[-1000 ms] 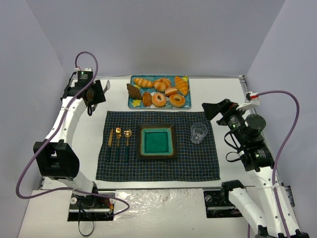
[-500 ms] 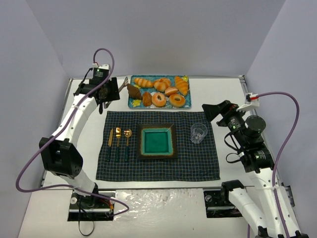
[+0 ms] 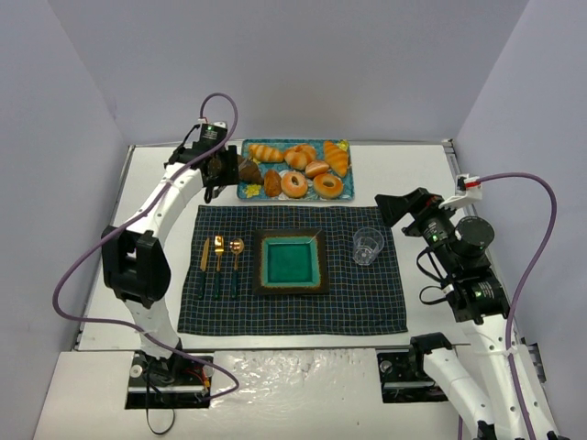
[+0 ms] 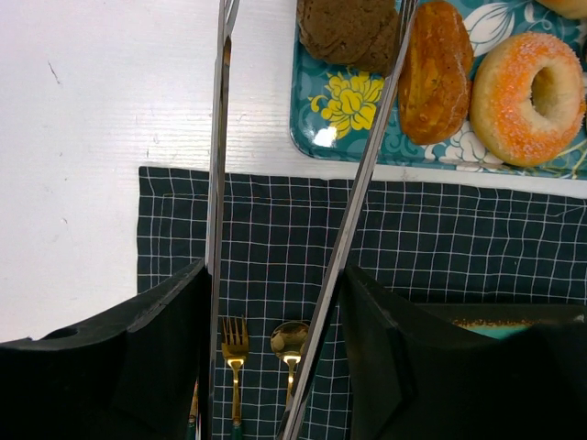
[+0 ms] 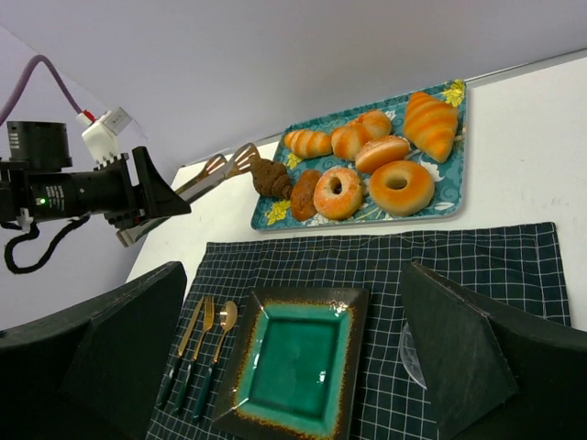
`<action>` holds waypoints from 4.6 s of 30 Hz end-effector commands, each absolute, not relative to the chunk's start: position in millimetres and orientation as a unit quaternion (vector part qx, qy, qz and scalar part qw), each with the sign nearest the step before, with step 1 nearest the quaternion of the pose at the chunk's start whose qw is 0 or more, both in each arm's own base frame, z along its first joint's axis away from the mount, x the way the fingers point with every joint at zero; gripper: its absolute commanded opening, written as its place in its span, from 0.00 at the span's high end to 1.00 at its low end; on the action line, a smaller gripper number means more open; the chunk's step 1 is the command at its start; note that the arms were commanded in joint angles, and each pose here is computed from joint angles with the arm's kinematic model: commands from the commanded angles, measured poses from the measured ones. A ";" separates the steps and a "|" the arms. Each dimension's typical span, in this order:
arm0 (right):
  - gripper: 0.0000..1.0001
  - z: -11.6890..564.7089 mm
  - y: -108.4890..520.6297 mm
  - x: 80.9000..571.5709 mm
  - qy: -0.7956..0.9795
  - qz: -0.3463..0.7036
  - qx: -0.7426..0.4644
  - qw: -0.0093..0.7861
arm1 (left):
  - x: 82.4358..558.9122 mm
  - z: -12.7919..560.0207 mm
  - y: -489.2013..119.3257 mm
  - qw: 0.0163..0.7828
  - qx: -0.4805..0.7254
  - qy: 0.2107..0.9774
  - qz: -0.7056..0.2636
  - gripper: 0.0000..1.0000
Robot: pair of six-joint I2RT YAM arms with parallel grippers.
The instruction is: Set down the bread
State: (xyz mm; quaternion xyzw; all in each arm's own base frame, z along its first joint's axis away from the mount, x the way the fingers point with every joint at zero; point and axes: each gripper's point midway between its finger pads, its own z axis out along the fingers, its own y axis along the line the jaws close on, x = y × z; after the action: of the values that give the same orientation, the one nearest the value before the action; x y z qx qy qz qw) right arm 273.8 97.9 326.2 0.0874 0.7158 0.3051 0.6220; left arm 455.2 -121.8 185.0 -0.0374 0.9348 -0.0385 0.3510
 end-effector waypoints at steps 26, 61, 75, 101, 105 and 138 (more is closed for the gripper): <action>0.00 355.3 91.1 271.6 0.690 0.292 0.078 0.658 | 498.8 195.9 -143.1 0.384 -0.051 0.920 -0.059 0.50; 0.00 347.3 87.1 266.9 0.693 0.286 0.087 0.656 | 494.2 184.9 -154.5 0.370 -0.040 0.926 -0.053 0.58; 0.00 345.0 87.2 266.7 0.694 0.286 0.088 0.654 | 484.0 216.3 -148.0 0.398 -0.037 0.915 -0.052 0.73; 0.00 343.9 87.3 274.9 0.701 0.278 0.086 0.651 | 347.8 278.6 -193.6 0.418 0.067 0.896 -0.130 0.76; 0.00 342.1 86.7 275.2 0.702 0.276 0.087 0.651 | 313.0 273.1 -206.2 0.410 0.089 0.895 -0.149 0.76; 0.00 327.0 83.5 277.8 0.709 0.267 0.097 0.646 | 203.0 177.4 -235.2 0.320 0.139 0.926 -0.143 0.72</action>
State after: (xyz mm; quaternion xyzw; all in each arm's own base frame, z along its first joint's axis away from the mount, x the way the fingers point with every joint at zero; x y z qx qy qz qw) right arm 272.5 85.5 305.6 0.0991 0.7370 0.2648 0.6139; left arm 197.2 -227.7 159.6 0.1576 0.9373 -0.1196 0.2871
